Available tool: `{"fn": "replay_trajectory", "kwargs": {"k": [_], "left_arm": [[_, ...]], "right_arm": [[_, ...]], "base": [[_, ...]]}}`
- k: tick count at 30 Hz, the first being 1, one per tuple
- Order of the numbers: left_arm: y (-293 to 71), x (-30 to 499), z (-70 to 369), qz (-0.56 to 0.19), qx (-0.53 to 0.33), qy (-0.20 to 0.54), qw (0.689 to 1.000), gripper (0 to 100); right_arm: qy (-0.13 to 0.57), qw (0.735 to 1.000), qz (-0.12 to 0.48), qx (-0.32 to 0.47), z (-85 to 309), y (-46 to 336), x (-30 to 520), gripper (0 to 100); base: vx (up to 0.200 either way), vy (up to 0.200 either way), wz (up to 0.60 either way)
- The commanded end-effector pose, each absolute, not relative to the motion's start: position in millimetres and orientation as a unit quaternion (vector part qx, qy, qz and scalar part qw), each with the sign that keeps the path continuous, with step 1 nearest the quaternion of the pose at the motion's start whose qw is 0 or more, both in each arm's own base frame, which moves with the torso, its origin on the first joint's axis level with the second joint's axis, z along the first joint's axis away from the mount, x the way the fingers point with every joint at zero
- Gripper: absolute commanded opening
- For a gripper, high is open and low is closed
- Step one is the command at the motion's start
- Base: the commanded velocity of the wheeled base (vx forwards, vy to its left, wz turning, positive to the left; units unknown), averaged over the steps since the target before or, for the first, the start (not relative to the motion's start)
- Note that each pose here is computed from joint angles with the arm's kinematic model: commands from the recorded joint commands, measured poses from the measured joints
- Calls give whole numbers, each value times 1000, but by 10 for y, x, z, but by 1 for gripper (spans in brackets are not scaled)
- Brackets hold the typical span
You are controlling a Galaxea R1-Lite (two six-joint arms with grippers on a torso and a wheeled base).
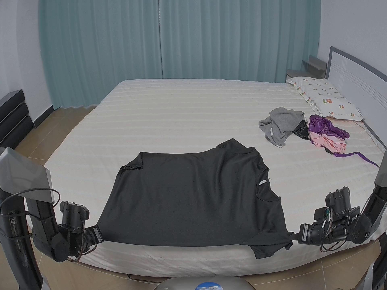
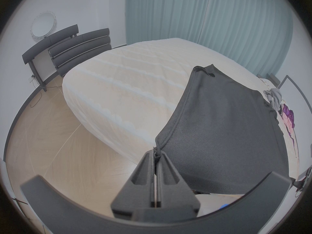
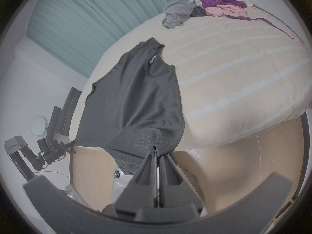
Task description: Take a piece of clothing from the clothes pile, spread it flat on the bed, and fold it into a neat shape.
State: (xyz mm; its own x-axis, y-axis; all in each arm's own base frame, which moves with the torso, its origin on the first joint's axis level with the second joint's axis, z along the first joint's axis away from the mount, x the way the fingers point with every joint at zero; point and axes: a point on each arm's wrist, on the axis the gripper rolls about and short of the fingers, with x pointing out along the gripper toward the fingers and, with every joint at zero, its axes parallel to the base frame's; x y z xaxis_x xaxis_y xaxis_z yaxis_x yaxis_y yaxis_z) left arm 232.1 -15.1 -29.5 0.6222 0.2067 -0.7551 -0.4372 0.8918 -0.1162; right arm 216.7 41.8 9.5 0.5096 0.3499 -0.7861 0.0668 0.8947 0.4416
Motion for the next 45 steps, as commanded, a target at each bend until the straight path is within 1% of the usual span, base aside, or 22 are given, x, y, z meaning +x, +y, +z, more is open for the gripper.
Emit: {"fn": "replay_trajectory", "kwargs": {"k": [1,3,11,18,23,27,28,31,34,36,40,45], "left_arm": [[-194,2289,-399,177,-136,417,881,0],[-198,2286,-413,177,-135,420,880,0],[-259,2270,-509,170,-127,437,874,0],[-257,2280,-518,171,-127,437,874,0],[-248,2293,-515,172,-129,433,875,0],[-245,2299,-514,173,-129,432,876,0],[-246,2299,-514,172,-130,432,876,0],[-245,2299,-514,173,-130,432,876,0],[-246,2299,-514,173,-131,432,876,0],[-241,2296,-514,174,-130,432,875,0],[-241,2295,-518,173,-130,433,875,0],[-242,2301,-552,174,-129,436,874,0]], "right_arm": [[521,827,81,196,-120,428,2205,100],[523,826,83,194,-140,434,2216,100],[503,836,84,202,-183,461,2489,100],[505,834,88,204,-320,533,2672,100],[492,835,85,231,-303,625,2816,100],[498,832,90,227,-349,691,2828,100],[498,832,92,225,-349,703,2825,0],[499,833,90,222,-358,706,2823,0],[502,840,66,196,-414,736,2788,0],[502,841,63,192,-407,734,2774,0],[501,841,56,197,-365,675,2748,0],[496,845,38,198,-269,466,2646,0]], "base": [[0,0,0],[0,0,0],[0,0,0],[0,0,0],[0,0,0],[0,0,0],[0,0,0],[0,0,0],[0,0,0],[0,0,0],[0,0,0],[0,0,0]]}}
